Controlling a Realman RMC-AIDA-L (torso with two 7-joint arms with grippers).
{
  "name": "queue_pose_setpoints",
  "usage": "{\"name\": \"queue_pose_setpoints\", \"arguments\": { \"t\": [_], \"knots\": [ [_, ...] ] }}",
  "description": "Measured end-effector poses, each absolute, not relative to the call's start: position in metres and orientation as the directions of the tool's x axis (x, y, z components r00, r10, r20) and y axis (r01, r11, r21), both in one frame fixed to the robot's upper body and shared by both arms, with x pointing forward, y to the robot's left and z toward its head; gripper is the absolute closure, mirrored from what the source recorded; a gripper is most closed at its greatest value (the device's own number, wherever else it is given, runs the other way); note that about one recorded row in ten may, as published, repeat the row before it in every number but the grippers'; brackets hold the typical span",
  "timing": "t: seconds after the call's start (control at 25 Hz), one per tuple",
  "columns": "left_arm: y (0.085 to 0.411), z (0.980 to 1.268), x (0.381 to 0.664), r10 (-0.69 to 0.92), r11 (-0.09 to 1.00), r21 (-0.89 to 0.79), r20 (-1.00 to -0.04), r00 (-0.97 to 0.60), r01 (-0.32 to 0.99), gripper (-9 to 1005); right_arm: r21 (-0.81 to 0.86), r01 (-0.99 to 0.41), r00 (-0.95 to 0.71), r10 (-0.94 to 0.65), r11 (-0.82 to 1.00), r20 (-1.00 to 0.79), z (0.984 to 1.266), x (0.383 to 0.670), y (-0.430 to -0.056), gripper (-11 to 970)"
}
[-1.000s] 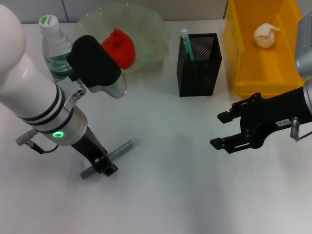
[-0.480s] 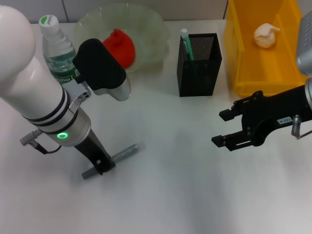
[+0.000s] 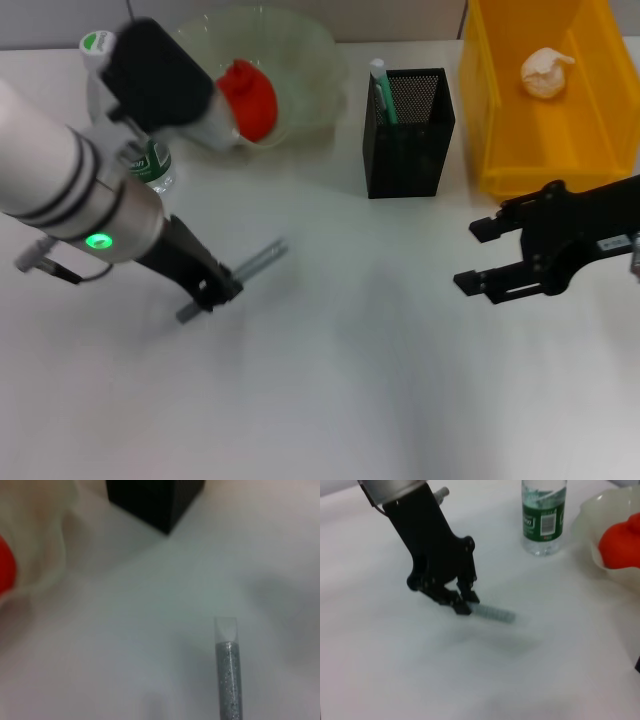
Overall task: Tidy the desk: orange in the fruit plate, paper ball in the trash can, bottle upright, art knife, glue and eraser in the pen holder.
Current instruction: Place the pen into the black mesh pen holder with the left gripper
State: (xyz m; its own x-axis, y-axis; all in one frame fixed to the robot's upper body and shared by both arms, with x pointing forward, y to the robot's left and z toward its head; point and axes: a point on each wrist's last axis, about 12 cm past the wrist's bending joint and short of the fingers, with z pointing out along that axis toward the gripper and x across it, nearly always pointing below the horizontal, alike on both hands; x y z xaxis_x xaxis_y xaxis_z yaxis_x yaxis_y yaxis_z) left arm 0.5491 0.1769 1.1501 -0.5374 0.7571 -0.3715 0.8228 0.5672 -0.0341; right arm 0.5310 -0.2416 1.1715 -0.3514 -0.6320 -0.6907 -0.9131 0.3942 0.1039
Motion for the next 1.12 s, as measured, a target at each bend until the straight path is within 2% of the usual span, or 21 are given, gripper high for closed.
{"name": "queue_pose_setpoints", "arguments": {
  "t": [0.08, 0.12, 0.2, 0.24, 0.28, 0.48, 0.8, 0.92, 1.12],
  "knots": [
    [0.177, 1.150, 0.549, 0.757, 0.567, -0.034, -0.371, -0.537, 0.823, 844, 0.106, -0.912, -0.347, -0.605, 0.397, -0.717, 1.172, 0.528, -0.250, 270],
    [0.188, 1.165, 0.547, 0.698, 0.571, -0.082, -0.475, -0.536, 0.816, 845, 0.110, -0.910, -0.345, -0.586, 0.399, -0.733, 1.172, 0.526, -0.256, 270],
    [0.199, 1.178, 0.546, 0.620, 0.559, -0.140, -0.584, -0.524, 0.818, 845, 0.124, -0.905, -0.350, -0.546, 0.407, -0.762, 1.172, 0.522, -0.266, 270],
    [0.199, 1.178, 0.546, 0.620, 0.559, -0.140, -0.584, -0.524, 0.818, 845, 0.131, -0.900, -0.355, -0.525, 0.416, -0.774, 1.171, 0.520, -0.273, 270],
    [0.204, 1.187, 0.544, 0.552, 0.518, -0.186, -0.673, -0.492, 0.835, 845, 0.138, -0.895, -0.361, -0.506, 0.424, -0.783, 1.170, 0.518, -0.280, 270],
    [0.202, 1.198, 0.546, 0.415, 0.446, -0.238, -0.799, -0.436, 0.863, 846, 0.179, -0.874, -0.387, -0.427, 0.451, -0.817, 1.162, 0.502, -0.307, 270],
    [0.175, 1.185, 0.569, 0.170, 0.351, -0.281, -0.919, -0.356, 0.893, 847, 0.185, -0.862, -0.350, -0.289, 0.473, -0.891, 1.149, 0.476, -0.340, 269],
    [0.162, 1.176, 0.580, 0.066, 0.352, -0.291, -0.940, -0.334, 0.889, 847, 0.182, -0.854, -0.345, -0.268, 0.487, -0.900, 1.145, 0.472, -0.346, 269],
    [0.144, 1.161, 0.592, 0.002, 0.396, -0.283, -0.951, -0.309, 0.874, 848, 0.187, -0.845, -0.343, -0.241, 0.501, -0.908, 1.137, 0.468, -0.352, 269]
  ]
}}
